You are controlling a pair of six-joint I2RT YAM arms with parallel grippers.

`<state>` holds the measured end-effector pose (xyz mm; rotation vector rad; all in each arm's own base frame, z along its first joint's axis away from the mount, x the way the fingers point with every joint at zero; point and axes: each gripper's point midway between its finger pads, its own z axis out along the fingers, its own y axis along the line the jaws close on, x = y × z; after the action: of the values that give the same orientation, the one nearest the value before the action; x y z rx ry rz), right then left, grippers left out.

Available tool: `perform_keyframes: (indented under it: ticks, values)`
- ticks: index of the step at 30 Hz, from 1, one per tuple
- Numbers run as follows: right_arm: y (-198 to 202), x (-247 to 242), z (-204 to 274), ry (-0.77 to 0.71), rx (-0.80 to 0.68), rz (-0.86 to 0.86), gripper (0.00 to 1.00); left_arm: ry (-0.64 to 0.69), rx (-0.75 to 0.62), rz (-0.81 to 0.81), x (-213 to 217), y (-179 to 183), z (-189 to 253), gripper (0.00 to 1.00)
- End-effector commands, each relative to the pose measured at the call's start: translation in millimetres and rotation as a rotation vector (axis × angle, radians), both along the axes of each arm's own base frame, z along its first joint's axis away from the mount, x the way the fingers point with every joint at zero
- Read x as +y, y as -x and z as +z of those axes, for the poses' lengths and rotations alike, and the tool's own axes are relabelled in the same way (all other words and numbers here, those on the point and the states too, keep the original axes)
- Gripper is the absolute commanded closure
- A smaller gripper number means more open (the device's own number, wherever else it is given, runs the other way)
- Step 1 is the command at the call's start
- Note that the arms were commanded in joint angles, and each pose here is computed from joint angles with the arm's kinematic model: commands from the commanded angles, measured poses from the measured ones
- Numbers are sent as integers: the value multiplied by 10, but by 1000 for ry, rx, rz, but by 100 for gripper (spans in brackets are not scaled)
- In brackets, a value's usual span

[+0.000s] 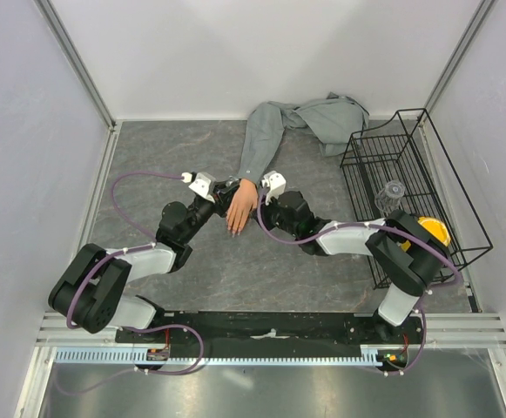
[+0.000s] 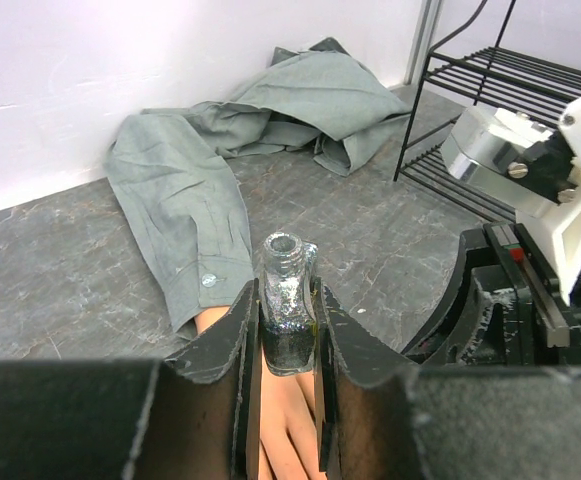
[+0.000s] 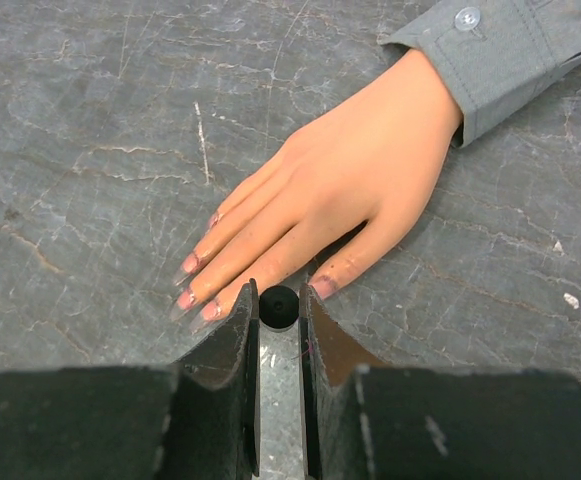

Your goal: Paint the nails

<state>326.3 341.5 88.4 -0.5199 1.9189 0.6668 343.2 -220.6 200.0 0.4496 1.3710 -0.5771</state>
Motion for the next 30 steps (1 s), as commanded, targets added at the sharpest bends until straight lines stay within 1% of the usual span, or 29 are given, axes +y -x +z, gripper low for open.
perform_keyframes:
  ticks: [1,10,30]
  values:
    - [-169,99,189,-13,-59,-14,100,1,-84,46,64,-43,149,98]
    - [-208,55,91,17,-53,-42,100,0,-81,52,73,-48,138,98]
    - [-314,60,19,26,-46,-57,100,1,-78,53,73,-52,135,98]
